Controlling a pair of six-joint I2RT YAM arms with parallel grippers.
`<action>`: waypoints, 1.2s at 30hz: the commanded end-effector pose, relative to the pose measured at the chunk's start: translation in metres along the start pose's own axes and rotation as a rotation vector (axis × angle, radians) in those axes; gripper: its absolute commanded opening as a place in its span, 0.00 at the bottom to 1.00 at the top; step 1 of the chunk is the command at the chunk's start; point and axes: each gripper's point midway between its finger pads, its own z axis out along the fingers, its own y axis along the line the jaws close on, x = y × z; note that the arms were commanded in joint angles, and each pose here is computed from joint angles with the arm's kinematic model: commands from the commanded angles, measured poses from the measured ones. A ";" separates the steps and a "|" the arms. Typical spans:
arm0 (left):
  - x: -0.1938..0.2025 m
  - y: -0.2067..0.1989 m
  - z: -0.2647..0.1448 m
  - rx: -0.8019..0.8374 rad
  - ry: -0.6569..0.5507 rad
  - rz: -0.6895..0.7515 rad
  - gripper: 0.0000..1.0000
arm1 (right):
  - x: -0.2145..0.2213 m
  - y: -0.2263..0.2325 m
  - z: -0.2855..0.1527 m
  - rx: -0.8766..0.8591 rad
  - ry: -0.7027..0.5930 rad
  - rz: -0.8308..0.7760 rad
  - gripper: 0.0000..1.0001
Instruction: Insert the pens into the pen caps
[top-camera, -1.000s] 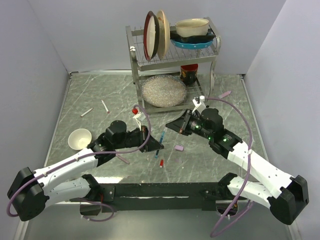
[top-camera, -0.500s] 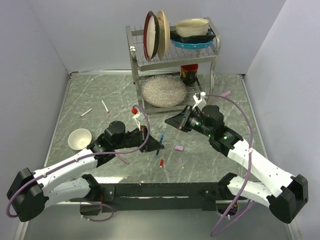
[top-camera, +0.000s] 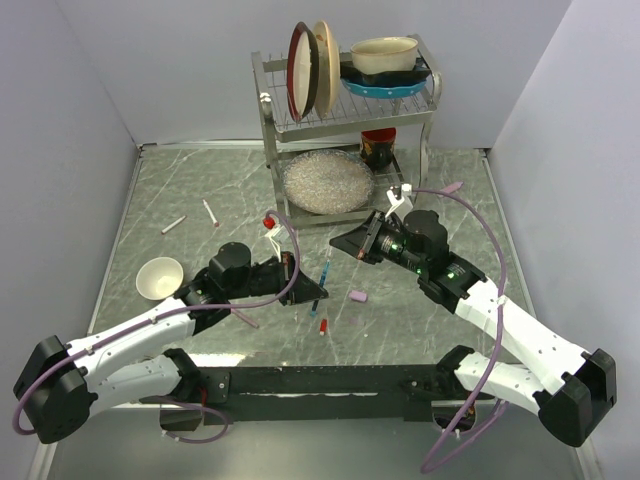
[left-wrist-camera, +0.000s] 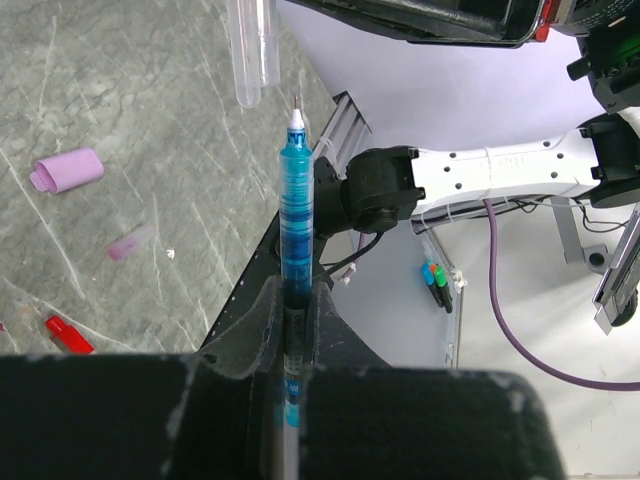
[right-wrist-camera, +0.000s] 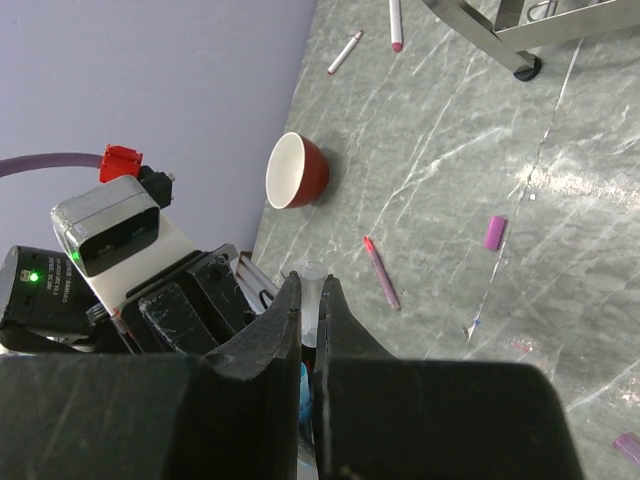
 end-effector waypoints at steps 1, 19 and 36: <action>-0.003 -0.007 0.001 0.040 -0.022 0.020 0.01 | -0.013 0.021 -0.007 -0.056 -0.049 -0.018 0.00; -0.006 -0.005 0.002 0.026 -0.030 0.022 0.01 | -0.011 0.024 -0.009 -0.071 -0.038 -0.017 0.00; -0.013 -0.012 0.005 0.050 -0.047 0.027 0.01 | 0.012 0.008 -0.013 -0.032 -0.011 -0.028 0.00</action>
